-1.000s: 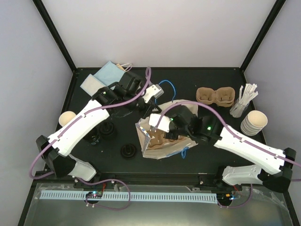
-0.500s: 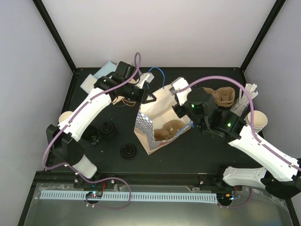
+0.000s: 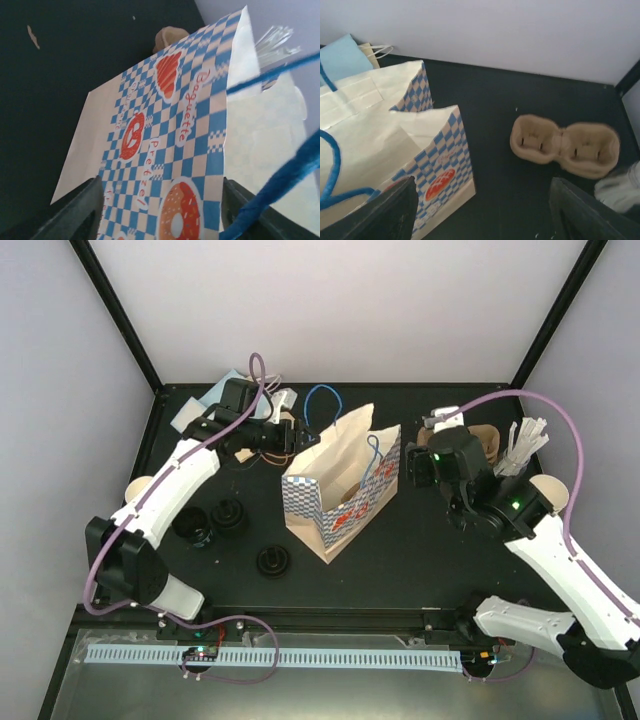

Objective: Pack the takeout coffee

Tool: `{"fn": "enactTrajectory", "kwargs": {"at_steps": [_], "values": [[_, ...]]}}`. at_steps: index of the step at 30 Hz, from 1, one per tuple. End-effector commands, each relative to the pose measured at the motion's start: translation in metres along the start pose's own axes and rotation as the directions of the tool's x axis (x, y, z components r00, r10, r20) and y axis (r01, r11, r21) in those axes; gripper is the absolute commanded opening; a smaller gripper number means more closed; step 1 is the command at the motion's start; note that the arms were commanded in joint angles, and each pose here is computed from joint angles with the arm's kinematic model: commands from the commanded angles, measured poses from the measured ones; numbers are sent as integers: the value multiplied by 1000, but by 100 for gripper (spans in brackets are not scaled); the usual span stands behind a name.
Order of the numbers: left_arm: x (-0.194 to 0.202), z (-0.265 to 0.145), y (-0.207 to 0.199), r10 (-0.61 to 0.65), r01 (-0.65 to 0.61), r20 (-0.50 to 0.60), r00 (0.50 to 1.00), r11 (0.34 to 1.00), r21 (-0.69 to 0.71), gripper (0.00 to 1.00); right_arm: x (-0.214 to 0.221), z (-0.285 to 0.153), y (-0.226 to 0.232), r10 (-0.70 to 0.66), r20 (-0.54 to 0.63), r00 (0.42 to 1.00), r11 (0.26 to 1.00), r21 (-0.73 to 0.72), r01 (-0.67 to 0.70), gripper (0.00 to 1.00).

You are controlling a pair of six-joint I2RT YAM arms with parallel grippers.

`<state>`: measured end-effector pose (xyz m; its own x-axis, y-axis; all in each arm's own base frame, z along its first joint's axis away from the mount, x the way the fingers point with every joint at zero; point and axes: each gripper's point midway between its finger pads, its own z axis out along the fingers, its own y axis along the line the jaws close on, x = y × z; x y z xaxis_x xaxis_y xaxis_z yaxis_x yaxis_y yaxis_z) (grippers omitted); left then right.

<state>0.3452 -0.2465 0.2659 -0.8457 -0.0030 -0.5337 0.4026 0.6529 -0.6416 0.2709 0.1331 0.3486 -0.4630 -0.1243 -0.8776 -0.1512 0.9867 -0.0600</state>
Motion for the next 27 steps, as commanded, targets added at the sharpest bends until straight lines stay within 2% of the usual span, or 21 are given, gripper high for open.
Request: {"fn": "enactTrajectory", "kwargs": {"at_steps": [1,2,3,6,11,16,20,27], "values": [[-15,-30,-23,83,-84,110,990,996,10,72,19,-8,-9,87,-32,996,996,-20,-87,87],[-14,-36,-25,94,-94,122,988,996,-2,77,22,-10,-12,97,-30,995,995,-14,-97,96],[-13,-42,-25,105,-103,132,986,994,-21,82,26,-9,-15,105,-29,994,994,-2,-105,99],[-11,-64,-29,139,-129,168,976,989,-72,98,28,-14,-24,149,1,989,989,13,-149,100],[-4,-115,-38,200,-156,285,938,973,-168,99,40,-18,-37,174,19,984,983,58,-175,100],[12,-173,-27,233,-99,396,888,938,-331,99,58,-18,-51,230,-30,973,963,150,-223,100],[43,-195,0,190,-2,376,907,894,-448,99,74,-17,-51,315,-77,946,940,163,-300,100],[107,-188,52,23,156,310,950,828,-538,99,104,-19,-49,404,-155,901,910,170,-379,100]]}}
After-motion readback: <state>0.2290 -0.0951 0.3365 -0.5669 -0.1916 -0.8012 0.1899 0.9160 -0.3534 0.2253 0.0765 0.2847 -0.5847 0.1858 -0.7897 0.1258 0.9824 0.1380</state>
